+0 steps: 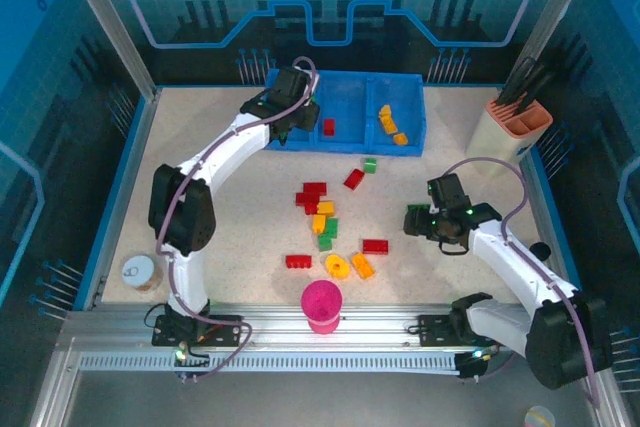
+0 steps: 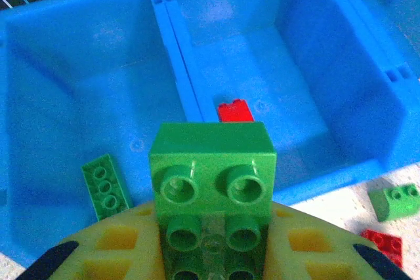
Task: Sort the legos into containers by color
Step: Place the lego in the container, then pick up the lego from the middle-right of the table, then place the lego in the container.
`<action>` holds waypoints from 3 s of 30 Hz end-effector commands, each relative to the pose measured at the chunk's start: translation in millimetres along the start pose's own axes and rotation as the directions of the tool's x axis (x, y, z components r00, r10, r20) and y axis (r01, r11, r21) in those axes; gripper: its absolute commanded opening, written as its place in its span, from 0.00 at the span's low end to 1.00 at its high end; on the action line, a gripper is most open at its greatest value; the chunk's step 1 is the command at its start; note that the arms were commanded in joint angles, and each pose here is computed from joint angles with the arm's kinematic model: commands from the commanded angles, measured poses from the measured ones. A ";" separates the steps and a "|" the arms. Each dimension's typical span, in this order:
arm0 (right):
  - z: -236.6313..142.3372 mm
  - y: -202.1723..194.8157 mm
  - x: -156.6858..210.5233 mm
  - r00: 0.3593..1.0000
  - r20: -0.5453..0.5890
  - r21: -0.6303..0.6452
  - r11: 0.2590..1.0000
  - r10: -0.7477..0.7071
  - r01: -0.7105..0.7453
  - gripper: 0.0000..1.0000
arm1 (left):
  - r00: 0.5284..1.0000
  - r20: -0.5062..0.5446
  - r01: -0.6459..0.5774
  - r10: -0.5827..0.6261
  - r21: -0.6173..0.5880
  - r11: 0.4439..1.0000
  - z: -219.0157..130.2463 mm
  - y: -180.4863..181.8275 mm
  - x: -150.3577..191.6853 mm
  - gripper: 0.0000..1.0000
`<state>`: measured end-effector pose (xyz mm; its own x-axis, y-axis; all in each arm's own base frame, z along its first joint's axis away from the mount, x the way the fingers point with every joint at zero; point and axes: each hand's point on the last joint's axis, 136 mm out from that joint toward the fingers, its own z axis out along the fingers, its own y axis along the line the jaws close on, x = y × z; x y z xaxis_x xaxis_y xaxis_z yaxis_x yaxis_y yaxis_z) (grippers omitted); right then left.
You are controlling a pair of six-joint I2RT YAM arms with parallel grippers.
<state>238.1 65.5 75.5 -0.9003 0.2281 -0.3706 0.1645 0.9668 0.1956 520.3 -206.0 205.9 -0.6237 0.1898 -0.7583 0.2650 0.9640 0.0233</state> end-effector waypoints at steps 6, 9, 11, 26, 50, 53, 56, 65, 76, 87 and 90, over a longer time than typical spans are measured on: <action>18.8 -12.4 -15.8 0.990 0.007 -0.024 0.989 0.144 -0.144 0.70 | 0.996 0.082 -0.001 0.015 -0.175 0.985 25.5 53.0 -29.4 0.29; 26.6 -7.7 -26.1 0.984 0.011 -0.061 0.982 0.177 -0.176 0.72 | 0.998 0.064 0.013 -0.002 -0.186 0.983 40.6 67.2 -26.2 0.33; 30.0 -5.0 -34.2 0.984 0.014 -0.067 0.982 0.178 -0.177 0.73 | 0.999 0.049 0.017 -0.008 -0.190 0.982 50.1 73.8 -24.9 0.37; 57.6 -12.0 -63.5 0.989 -0.029 0.008 0.989 0.145 -0.145 0.91 | 1.000 0.001 0.007 -0.006 -0.157 0.988 72.7 75.1 -15.3 0.67; 85.6 -9.5 -41.3 0.947 -0.272 0.194 0.954 -0.171 0.228 0.84 | 1.000 0.024 -0.015 0.019 -0.160 0.987 30.8 78.4 -28.9 0.71; 83.6 -11.4 -41.7 0.942 -0.280 0.223 0.942 -0.186 0.252 0.81 | 0.999 0.035 -0.011 0.017 -0.153 0.988 19.5 77.8 -32.1 0.72; 84.2 -11.5 -39.5 0.932 -0.303 0.227 0.934 -0.201 0.276 0.77 | 0.999 0.046 -0.011 0.018 -0.154 0.988 6.0 78.3 -34.6 0.72; 76.5 -13.7 -32.3 0.898 -0.368 0.243 0.908 -0.239 0.341 0.57 | 0.994 0.110 0.008 0.010 -0.167 0.986 -50.8 88.6 -43.4 0.74; 4.6 35.6 -103.2 0.931 -0.164 0.146 0.926 -0.325 0.349 0.47 | 0.989 0.136 0.079 -0.060 -0.140 0.987 -143.6 90.6 -2.4 0.76; -84.5 197.9 -241.5 0.777 0.236 0.089 0.809 -0.584 0.581 0.46 | 0.987 0.133 0.118 -0.091 -0.216 0.969 -216.4 115.0 76.3 0.80; -86.6 247.3 -262.7 0.713 0.319 0.077 0.766 -0.625 0.638 0.46 | 0.987 0.148 0.092 -0.061 -0.213 0.973 -229.7 115.0 89.3 0.81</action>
<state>474.7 210.2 321.5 -0.6144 -0.2944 -0.7320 -0.3369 0.9368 -0.0940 343.9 -40.8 294.0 -0.5185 0.0943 -0.8498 0.0373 0.9954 0.0877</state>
